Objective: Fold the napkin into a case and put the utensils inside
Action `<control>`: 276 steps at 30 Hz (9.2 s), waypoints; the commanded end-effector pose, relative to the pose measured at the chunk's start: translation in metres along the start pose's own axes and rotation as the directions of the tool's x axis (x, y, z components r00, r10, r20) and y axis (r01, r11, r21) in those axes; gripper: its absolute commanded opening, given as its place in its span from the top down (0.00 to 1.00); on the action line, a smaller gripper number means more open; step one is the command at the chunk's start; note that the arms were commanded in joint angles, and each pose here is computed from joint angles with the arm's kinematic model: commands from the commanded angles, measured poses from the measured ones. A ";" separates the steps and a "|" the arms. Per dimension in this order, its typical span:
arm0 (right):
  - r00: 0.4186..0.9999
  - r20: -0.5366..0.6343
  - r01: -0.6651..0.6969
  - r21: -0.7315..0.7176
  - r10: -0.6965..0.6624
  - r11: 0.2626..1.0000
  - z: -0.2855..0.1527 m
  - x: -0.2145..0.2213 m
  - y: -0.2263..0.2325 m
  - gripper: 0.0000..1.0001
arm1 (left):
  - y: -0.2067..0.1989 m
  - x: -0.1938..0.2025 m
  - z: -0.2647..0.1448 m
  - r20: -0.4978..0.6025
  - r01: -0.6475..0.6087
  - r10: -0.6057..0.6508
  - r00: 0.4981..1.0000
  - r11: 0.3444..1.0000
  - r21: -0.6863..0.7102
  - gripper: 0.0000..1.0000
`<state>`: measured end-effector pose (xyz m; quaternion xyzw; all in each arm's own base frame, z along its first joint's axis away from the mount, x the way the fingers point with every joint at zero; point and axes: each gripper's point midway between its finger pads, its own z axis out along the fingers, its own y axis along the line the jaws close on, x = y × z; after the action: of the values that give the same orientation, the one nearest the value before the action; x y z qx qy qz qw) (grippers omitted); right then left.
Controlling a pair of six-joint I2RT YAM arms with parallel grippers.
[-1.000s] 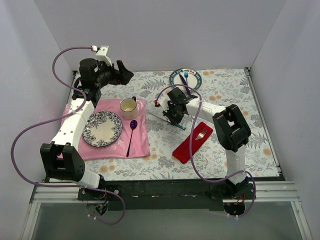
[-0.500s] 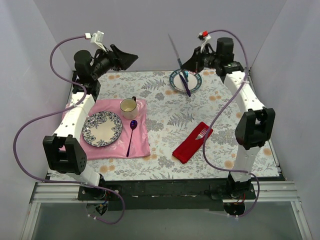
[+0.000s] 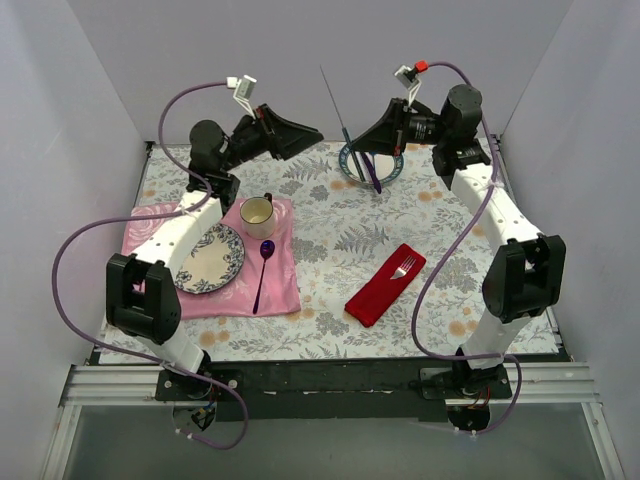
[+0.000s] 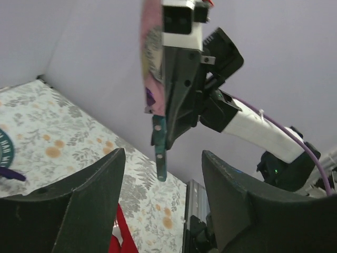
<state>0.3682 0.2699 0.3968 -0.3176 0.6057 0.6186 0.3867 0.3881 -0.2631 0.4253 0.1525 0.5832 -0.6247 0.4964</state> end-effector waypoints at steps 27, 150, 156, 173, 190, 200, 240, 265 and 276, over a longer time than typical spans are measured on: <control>0.999 -0.020 0.034 -0.114 -0.037 0.993 -0.005 0.016 0.076 0.99 | -0.079 0.041 0.033 -0.040 -0.044 0.055 0.998 0.970 0.240 0.72; 0.715 -0.115 -0.483 0.633 0.690 0.606 -0.182 0.333 -0.104 0.44 | 0.071 0.376 0.044 -0.822 -0.430 -0.176 0.542 0.783 -0.450 1.00; 0.710 -0.108 -0.493 0.630 0.696 0.600 -0.181 0.337 -0.107 0.48 | 0.072 0.384 0.044 -0.829 -0.422 -0.188 0.526 0.789 -0.447 1.00; 0.700 -0.103 -0.497 0.639 0.706 0.587 -0.183 0.350 -0.111 0.70 | 0.067 0.402 0.028 -0.849 -0.397 -0.238 0.472 0.802 -0.446 1.00; 0.702 -0.082 -0.509 0.637 0.707 0.579 -0.181 0.351 -0.114 0.99 | 0.061 0.409 0.005 -0.852 -0.387 -0.295 0.433 0.793 -0.471 1.00; 0.705 -0.072 -0.506 0.645 0.705 0.572 -0.182 0.349 -0.116 0.99 | 0.053 0.407 0.000 -0.852 -0.388 -0.297 0.432 0.791 -0.473 1.00; 0.709 -0.071 -0.503 0.646 0.701 0.574 -0.181 0.348 -0.114 0.99 | 0.058 0.332 0.063 -0.768 -0.400 -0.086 0.634 0.814 -0.421 0.67; 0.702 -0.062 -0.526 0.626 0.709 0.576 -0.177 0.345 -0.113 0.99 | 0.135 0.357 0.101 -0.687 -0.263 -0.161 0.709 0.843 -0.469 0.85; 0.698 -0.064 -0.530 0.624 0.713 0.574 -0.176 0.345 -0.115 0.99 | 0.146 0.373 0.107 -0.698 -0.274 -0.151 0.700 0.846 -0.458 0.84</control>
<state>0.2780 0.1186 0.0257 -0.0408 0.8905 0.4392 0.1117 0.3687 -0.4845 0.0560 0.2508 0.8881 -0.2947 0.2479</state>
